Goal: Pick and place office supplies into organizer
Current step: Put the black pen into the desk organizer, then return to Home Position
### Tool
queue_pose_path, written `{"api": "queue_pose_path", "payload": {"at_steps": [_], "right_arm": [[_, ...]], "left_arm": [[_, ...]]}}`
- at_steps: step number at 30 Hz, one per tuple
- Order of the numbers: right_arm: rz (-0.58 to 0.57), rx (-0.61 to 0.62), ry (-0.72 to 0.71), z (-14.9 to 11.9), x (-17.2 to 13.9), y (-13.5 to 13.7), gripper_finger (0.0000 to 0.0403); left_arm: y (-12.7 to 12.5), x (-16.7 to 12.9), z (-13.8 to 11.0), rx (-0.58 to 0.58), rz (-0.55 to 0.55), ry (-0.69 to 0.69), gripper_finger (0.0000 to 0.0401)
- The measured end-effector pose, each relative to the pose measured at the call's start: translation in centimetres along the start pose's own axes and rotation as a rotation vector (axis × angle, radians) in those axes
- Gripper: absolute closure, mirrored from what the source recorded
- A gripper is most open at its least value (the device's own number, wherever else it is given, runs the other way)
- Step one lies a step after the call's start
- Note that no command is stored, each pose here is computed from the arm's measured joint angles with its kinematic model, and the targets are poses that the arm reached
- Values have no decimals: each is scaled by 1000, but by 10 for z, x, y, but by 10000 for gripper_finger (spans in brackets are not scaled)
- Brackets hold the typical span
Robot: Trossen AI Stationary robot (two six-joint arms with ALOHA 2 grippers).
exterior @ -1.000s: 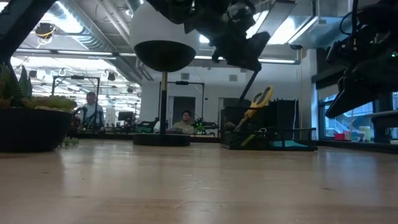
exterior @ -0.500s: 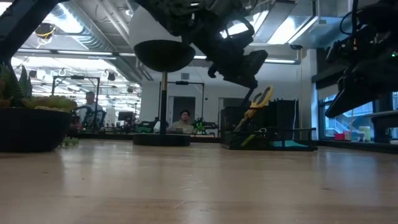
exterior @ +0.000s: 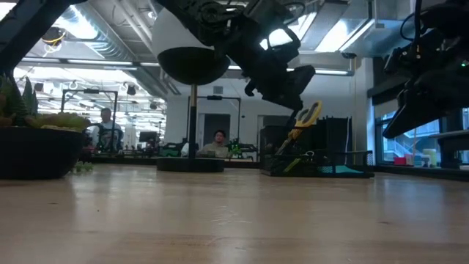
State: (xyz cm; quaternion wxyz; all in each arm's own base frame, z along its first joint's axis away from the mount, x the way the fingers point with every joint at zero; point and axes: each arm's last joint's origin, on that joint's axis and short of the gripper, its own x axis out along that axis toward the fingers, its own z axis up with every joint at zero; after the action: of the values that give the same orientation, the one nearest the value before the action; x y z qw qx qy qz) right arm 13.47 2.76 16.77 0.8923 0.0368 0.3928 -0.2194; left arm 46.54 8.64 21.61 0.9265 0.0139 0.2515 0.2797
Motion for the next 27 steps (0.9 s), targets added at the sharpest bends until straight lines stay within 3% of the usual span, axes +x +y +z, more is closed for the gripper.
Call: {"api": "queue_pose_path", "payload": {"at_steps": [10, 20, 27], "right_arm": [[-1, -1, 2, 0, 0, 0, 274], [13, -9, -21, 1, -3, -1, 274], [-87, -169, -295, 27, -8, 2, 274]], "left_arm": [[-4, -7, 5, 32, -12, -8, 304], [-7, -80, 43, 157, -60, -1, 313], [8, -121, 50, 209, -87, 88, 324]]}}
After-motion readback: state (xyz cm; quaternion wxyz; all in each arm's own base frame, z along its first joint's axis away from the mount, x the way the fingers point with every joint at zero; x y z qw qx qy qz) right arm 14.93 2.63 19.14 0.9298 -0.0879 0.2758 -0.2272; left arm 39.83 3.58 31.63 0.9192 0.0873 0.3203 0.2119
